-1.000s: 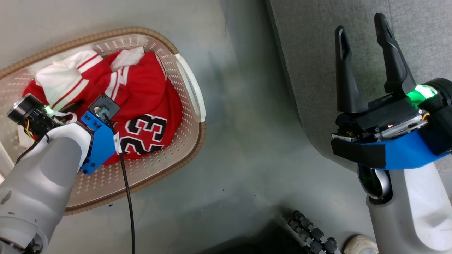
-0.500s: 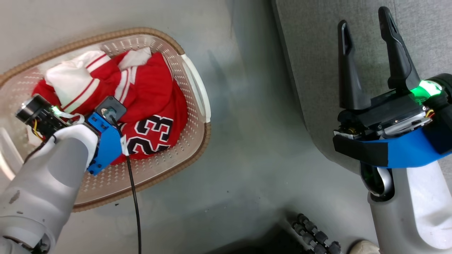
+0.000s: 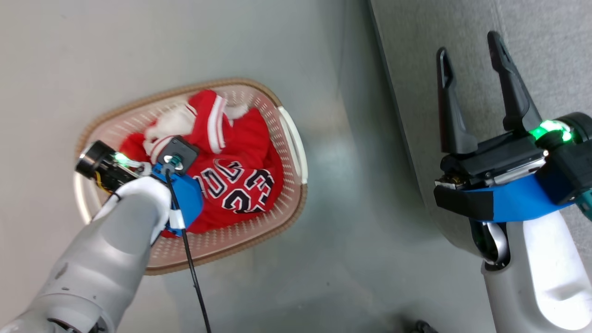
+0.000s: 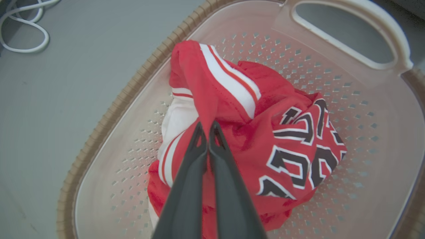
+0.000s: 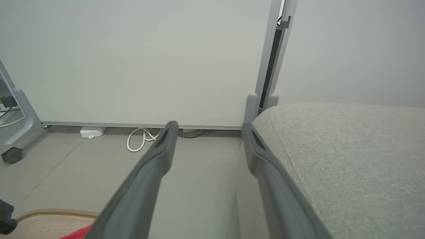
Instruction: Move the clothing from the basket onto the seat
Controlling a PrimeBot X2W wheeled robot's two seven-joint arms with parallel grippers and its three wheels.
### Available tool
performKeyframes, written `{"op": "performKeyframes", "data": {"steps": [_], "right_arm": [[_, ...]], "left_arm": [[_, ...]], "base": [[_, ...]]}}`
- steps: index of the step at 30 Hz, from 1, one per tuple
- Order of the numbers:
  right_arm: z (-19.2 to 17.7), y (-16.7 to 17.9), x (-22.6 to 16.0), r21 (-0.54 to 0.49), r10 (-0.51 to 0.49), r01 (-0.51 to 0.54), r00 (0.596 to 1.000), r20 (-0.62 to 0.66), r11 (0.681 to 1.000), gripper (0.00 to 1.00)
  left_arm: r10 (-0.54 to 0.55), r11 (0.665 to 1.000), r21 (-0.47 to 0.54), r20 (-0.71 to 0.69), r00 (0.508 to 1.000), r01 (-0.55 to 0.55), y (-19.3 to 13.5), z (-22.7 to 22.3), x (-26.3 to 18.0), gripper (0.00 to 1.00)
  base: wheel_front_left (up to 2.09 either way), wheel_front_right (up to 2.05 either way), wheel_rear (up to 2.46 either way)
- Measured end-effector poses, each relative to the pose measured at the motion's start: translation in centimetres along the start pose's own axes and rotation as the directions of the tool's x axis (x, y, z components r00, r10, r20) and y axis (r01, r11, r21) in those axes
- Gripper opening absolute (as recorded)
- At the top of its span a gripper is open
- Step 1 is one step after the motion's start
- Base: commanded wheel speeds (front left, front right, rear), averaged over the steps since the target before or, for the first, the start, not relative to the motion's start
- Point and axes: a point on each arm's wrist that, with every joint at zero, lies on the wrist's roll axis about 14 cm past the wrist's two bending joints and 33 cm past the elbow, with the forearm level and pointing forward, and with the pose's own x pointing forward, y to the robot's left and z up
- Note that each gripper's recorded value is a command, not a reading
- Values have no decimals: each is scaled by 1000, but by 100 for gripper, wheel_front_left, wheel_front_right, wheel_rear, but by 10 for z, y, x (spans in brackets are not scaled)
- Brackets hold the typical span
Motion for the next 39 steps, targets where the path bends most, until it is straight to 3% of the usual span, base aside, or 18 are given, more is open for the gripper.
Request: {"op": "performKeyframes", "data": {"steps": [8,15,31,39], "right_arm": [[35,13,-13,5,20,-20,998,52,1000,100],[64,19,-33,12,24,-25,995,95,1000,100],[114,32,-83,25,36,-41,983,181,999,100],[125,42,-102,36,53,-62,977,205,997,100]], "left_arm": [[85,995,-75,174,981,-73,5,58,-46,0],[169,983,-127,377,910,-130,8,120,-98,0],[252,964,-129,728,638,-233,-2,234,-232,0],[233,958,-96,808,541,-269,-22,257,-281,0]], "base": [[0,0,0],[0,0,0],[0,0,0],[0,0,0]]}}
